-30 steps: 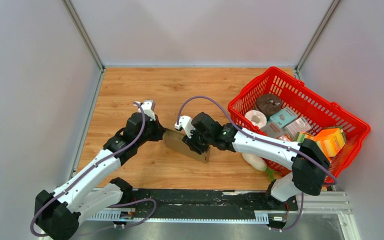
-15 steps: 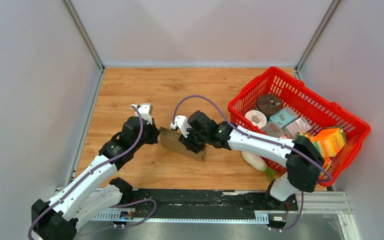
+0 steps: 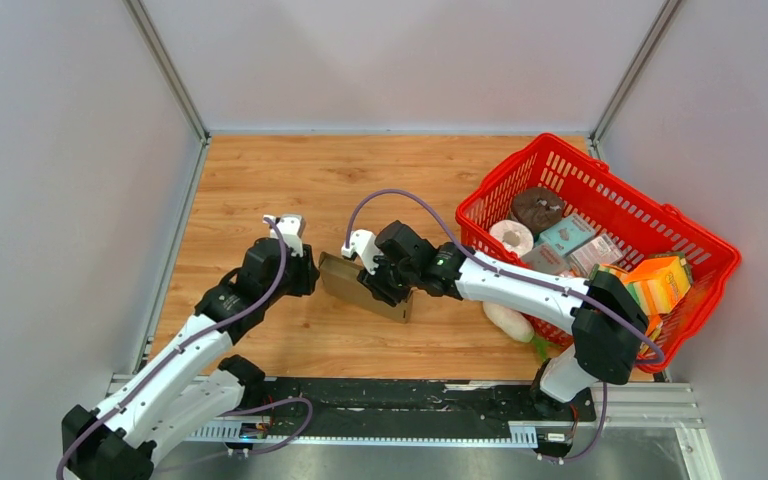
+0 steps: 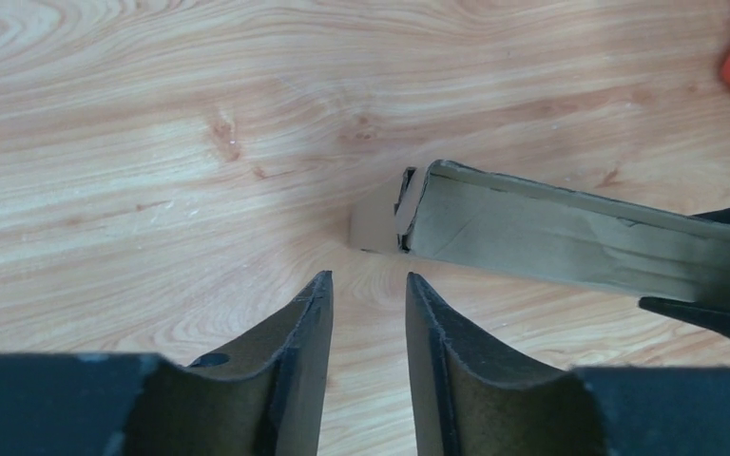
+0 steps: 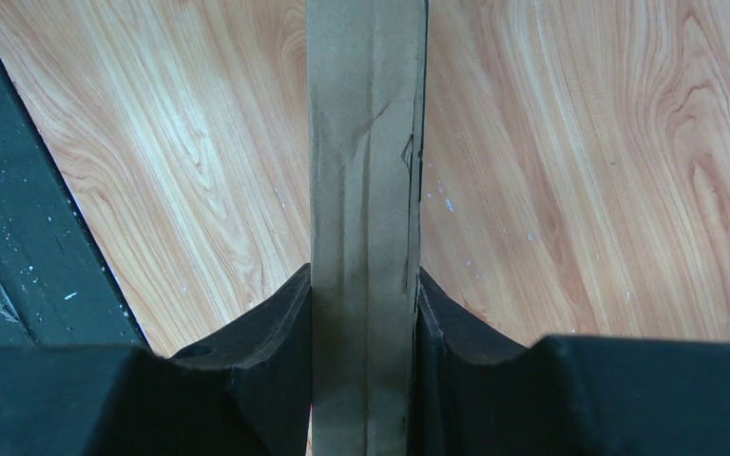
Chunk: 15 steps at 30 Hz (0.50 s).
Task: Fold the paper box
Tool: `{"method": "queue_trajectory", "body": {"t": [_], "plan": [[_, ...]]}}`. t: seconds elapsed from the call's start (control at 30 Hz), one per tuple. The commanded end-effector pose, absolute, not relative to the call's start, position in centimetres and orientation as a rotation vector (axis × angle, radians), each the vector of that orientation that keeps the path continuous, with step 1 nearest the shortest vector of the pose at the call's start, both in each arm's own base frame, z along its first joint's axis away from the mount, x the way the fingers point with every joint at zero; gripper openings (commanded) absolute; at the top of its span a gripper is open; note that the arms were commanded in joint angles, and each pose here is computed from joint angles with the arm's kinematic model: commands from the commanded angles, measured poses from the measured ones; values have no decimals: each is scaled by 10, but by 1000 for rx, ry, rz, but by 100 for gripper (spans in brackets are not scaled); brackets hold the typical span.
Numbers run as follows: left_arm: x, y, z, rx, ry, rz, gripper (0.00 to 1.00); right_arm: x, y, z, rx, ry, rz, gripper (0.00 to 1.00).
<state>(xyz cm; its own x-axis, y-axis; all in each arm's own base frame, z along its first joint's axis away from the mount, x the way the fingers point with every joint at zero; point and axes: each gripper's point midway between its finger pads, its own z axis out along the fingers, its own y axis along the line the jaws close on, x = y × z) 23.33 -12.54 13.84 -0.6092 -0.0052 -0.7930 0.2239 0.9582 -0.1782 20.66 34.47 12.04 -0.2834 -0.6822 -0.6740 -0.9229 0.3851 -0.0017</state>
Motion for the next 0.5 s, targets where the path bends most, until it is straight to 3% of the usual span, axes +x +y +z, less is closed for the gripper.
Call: {"method": "queue_trajectory", "body": {"t": [0.0, 0.17, 0.47], "plan": [[243, -141, 177, 173, 2105, -446, 44, 205, 341, 107, -1377, 2117, 510, 27], [253, -144, 183, 186, 2112, -446, 43, 205, 341, 109, -1375, 2110, 510, 28], [262, -148, 185, 208, 2127, -427, 33, 206, 341, 114, -1374, 2099, 508, 28]]}}
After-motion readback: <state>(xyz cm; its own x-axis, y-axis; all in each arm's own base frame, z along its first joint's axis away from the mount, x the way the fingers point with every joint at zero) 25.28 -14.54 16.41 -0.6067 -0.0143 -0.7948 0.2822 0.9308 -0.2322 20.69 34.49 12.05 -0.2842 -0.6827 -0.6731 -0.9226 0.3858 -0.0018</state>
